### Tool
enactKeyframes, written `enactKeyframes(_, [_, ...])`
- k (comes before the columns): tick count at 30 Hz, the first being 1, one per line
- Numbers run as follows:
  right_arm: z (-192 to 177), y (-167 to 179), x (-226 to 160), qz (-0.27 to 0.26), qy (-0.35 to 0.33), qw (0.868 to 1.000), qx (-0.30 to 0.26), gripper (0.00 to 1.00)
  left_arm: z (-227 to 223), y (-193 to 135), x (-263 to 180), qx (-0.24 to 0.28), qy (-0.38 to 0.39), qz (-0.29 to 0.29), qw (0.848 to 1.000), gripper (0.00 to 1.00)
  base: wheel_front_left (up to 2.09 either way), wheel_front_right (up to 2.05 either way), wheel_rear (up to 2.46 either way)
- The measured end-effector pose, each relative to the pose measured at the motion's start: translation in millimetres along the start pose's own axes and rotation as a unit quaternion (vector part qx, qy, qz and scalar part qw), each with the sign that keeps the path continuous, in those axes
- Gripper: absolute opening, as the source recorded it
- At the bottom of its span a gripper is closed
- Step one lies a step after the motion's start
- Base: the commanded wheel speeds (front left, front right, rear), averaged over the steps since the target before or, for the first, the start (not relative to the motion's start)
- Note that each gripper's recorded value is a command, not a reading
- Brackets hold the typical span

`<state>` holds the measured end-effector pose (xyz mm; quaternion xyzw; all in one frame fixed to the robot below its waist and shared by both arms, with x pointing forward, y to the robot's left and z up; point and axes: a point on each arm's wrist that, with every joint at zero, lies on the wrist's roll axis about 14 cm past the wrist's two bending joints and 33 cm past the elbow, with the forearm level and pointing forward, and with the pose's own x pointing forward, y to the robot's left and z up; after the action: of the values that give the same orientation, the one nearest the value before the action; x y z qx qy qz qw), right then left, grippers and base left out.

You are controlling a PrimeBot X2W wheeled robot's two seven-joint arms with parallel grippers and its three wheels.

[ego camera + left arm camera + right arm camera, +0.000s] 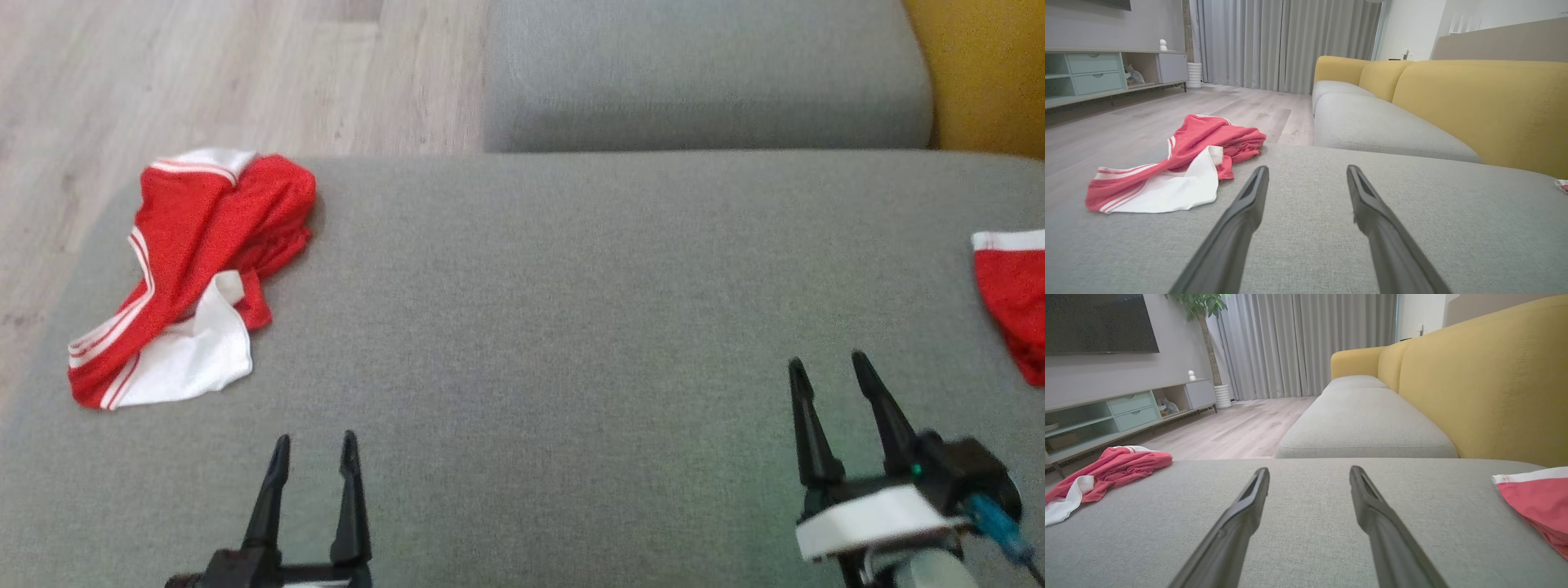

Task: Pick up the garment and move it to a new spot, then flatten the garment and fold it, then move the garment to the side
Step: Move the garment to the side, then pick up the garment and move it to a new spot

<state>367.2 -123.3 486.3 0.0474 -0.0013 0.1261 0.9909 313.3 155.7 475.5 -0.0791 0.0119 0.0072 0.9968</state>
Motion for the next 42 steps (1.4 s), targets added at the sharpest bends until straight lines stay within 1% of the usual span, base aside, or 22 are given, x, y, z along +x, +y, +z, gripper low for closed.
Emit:
enactKeyframes(2, [1.1,-0.1,-9.1,-0.006,-0.003,1.000,0.001,1.00,4.3,6.6,-6.0,0.002,-0.008,0.010,1.000,1.00,0.00,0.00,0.00])
enactKeyframes(6, [-4.1,7.3,-19.2,0.002,0.005,1.000,-0.010,1.00,8.5,10.6,-14.0,0.001,-0.017,0.017,1.000,1.00,0.00,0.00,0.00])
enactKeyframes(12, [1.4,10.5,-19.4,0.005,-0.004,1.000,-0.011,1.00,10.7,14.6,-18.9,0.004,-0.022,0.022,1.000,1.00,0.00,0.00,0.00])
enactKeyframes(33, [-4.2,15.2,-20.3,0.011,0.005,1.000,-0.014,1.00,8.5,24.0,-23.0,0.013,-0.019,0.036,0.999,1.00,0.00,0.00,0.00])
enactKeyframes(38, [-14.7,27.5,-19.8,0.032,0.022,0.999,-0.017,1.00,8.5,35.6,-29.8,0.016,-0.020,0.057,0.998,1.00,0.00,0.00,0.00])
enactKeyframes(42, [-18.6,47.7,-11.0,0.066,0.029,0.997,-0.017,1.00,9.1,53.7,-40.6,0.015,-0.022,0.091,0.995,1.00,0.00,0.00,0.00])
